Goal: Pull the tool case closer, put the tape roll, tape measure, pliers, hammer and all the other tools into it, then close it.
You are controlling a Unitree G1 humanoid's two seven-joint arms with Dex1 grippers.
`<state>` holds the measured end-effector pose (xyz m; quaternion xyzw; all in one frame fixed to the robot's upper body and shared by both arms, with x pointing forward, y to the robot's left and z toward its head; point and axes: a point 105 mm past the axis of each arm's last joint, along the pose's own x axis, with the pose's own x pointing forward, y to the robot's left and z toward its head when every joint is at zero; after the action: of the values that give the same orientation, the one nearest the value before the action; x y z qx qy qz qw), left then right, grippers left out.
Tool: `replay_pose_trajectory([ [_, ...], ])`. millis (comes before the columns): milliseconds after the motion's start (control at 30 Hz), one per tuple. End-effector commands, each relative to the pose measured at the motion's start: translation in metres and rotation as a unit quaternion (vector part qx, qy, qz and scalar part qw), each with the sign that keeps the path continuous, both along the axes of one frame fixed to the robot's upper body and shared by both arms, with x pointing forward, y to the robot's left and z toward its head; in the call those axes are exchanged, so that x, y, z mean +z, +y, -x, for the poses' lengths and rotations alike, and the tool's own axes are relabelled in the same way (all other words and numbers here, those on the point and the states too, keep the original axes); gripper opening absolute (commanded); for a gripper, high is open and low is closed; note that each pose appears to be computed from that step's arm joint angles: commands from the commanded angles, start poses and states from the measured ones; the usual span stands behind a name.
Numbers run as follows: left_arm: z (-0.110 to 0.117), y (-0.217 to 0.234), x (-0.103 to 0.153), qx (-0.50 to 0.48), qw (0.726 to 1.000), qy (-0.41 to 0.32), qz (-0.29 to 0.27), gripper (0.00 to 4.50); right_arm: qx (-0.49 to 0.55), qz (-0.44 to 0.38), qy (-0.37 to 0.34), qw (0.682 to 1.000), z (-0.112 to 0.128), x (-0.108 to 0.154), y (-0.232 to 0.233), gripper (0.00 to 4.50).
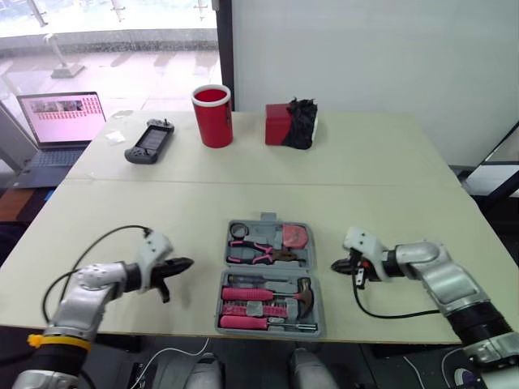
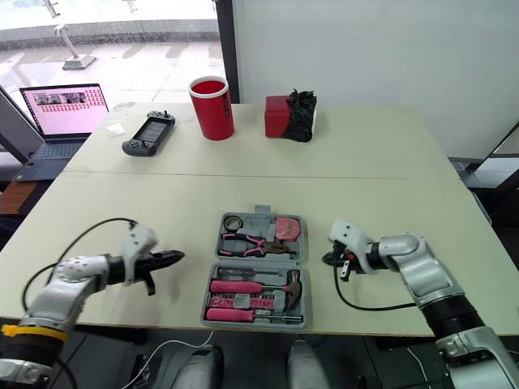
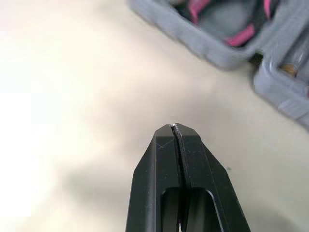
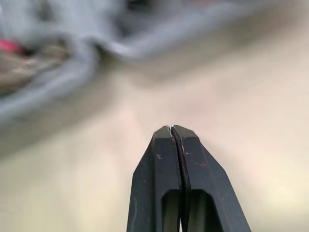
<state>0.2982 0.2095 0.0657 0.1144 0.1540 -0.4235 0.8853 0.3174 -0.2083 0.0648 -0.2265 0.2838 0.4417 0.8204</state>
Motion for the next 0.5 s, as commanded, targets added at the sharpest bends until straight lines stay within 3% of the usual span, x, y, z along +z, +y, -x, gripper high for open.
replay_pose_trajectory([
  [33,0.011,-0.031,0.027,-0.068,0.995,-0.024,0.073,0.00,-0.042,-0.087,-0.008,0.995,-0.014,0.025,0.007,0.04],
  [67,0.017,-0.044,0.028,-0.094,0.992,-0.017,0.083,0.00,-0.056,-0.116,0.007,0.992,-0.016,0.027,0.012,0.04],
  [167,0.033,-0.073,0.022,-0.148,0.985,0.008,0.093,0.00,-0.104,-0.171,0.043,0.979,-0.025,0.029,0.020,1.28],
  [367,0.048,-0.107,0.001,-0.197,0.976,0.039,0.081,0.00,-0.189,-0.230,0.093,0.950,-0.039,0.025,0.027,4.26],
  [500,0.055,-0.119,-0.013,-0.218,0.972,0.059,0.063,0.00,-0.214,-0.277,0.136,0.927,-0.044,0.021,0.041,4.42],
])
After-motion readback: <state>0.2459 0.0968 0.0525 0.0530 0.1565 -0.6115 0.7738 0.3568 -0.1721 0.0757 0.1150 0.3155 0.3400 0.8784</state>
